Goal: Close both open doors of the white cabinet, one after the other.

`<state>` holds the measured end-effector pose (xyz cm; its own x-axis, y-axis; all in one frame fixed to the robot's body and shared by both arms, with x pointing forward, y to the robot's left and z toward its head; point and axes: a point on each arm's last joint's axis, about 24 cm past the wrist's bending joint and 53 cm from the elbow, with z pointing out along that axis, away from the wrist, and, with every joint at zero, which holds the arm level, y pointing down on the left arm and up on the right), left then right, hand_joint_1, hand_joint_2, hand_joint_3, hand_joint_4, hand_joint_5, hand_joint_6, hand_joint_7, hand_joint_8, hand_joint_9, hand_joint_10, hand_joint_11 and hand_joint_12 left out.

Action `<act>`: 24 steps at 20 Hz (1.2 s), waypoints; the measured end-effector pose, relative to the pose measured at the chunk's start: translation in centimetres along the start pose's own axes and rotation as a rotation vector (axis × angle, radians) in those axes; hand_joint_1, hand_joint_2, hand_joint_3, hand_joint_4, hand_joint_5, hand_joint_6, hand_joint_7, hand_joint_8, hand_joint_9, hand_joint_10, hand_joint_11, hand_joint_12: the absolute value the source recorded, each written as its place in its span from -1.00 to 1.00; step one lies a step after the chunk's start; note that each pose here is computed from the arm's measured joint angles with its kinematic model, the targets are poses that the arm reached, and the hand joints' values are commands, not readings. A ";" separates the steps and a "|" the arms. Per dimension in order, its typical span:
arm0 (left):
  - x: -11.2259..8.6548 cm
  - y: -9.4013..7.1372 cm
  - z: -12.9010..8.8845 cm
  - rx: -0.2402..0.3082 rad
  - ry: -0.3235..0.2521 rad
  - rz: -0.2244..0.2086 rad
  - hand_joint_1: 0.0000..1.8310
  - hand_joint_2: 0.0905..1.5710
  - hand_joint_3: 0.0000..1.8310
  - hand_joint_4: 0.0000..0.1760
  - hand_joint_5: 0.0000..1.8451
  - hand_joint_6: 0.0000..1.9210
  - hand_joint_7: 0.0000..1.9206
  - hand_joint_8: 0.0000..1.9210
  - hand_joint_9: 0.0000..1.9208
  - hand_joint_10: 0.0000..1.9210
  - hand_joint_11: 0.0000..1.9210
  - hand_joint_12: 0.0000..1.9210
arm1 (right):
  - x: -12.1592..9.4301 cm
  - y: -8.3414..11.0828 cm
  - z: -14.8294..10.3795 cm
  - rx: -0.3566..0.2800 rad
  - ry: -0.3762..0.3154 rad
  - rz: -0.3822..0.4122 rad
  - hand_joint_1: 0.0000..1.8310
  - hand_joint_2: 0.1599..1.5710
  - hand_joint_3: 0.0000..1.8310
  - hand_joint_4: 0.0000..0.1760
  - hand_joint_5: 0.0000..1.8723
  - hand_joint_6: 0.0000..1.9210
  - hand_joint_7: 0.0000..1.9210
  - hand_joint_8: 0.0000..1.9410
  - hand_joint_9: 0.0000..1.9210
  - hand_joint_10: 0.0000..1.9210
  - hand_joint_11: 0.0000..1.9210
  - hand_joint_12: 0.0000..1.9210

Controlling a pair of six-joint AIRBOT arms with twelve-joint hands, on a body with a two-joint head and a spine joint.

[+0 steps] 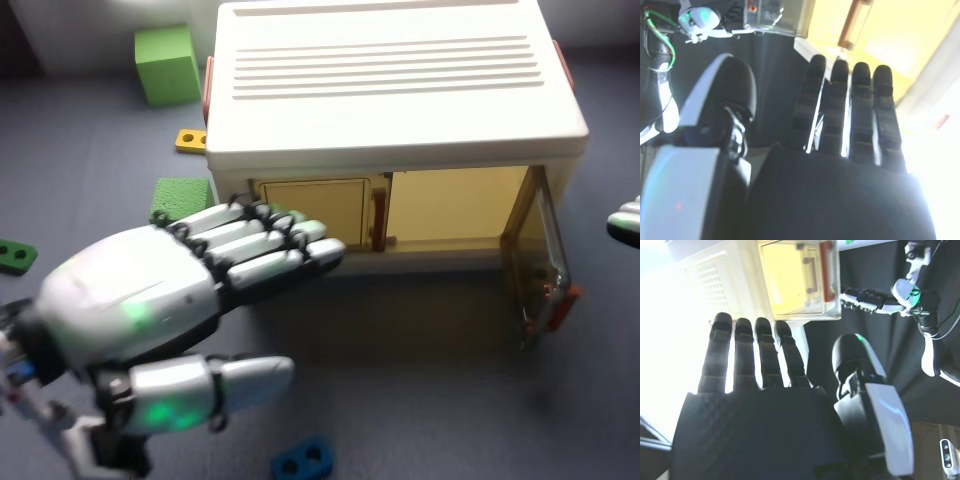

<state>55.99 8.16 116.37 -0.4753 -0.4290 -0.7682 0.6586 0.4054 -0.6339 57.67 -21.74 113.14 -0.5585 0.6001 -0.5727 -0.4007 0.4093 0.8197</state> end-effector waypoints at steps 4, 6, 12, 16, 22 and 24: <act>0.0 0.5 -2.3 -0.045 0.004 -0.013 -1.00 0.77 -1.00 -1.00 -0.85 -1.00 -0.89 -1.00 -0.86 -1.00 -1.00 -0.25 | 0.9 1.0 0.3 -0.033 0.030 0.005 -1.00 0.87 -0.98 -1.00 -0.96 -1.00 -0.99 -1.00 -1.00 -1.00 -0.98 -1.00; -0.2 1.3 -3.2 -0.084 -0.003 -0.023 -1.00 0.83 -0.99 -1.00 -0.89 -0.99 -0.94 -0.99 -0.93 -0.99 -1.00 -0.52 | 1.2 1.1 0.5 -0.038 0.044 -0.002 -1.00 0.87 -0.98 -1.00 -0.95 -1.00 -0.99 -1.00 -1.00 -1.00 -1.00 -1.00; -2.7 3.8 -5.6 -0.208 -0.098 0.000 -1.00 0.88 -1.00 -1.00 -0.93 -1.00 -0.92 -1.00 -0.91 -1.00 -1.00 -0.61 | 1.6 2.1 1.5 -0.075 0.064 -0.016 -1.00 0.88 -0.99 -1.00 -0.97 -1.00 -0.99 -1.00 -1.00 -1.00 -1.00 -1.00; -3.3 4.6 -7.0 -0.255 -0.143 0.006 -1.00 0.82 -1.00 -1.00 -0.95 -1.00 -0.93 -0.99 -0.91 -0.99 -1.00 -0.57 | 2.2 2.0 2.1 -0.077 0.081 -0.017 -1.00 0.90 -0.99 -1.00 -0.98 -1.00 -1.00 -1.00 -1.00 -1.00 -1.00 -1.00; -5.0 5.4 -9.2 -0.308 -0.217 0.023 -1.00 0.77 -1.00 -1.00 -0.96 -1.00 -0.93 -1.00 -0.91 -1.00 -1.00 -0.58 | 3.3 2.9 3.6 -0.122 0.121 -0.020 -1.00 0.90 -0.99 -1.00 -1.00 -1.00 -1.00 -1.00 -1.00 -1.00 -1.00 -1.00; -4.8 5.4 -9.3 -0.310 -0.213 0.020 -1.00 0.77 -1.00 -1.00 -0.96 -1.00 -0.93 -1.00 -0.90 -1.00 -1.00 -0.61 | 3.8 2.6 3.9 -0.120 0.131 -0.010 -1.00 0.91 -0.99 -1.00 -1.00 -1.00 -1.00 -1.00 -1.00 -1.00 -1.00 -1.00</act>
<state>56.35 19.92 115.78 -0.3105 -0.5632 -0.7657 0.4437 0.6265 -0.6408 57.35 -15.72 113.18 -0.6407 0.4984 -0.5840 -0.4863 0.3252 0.8110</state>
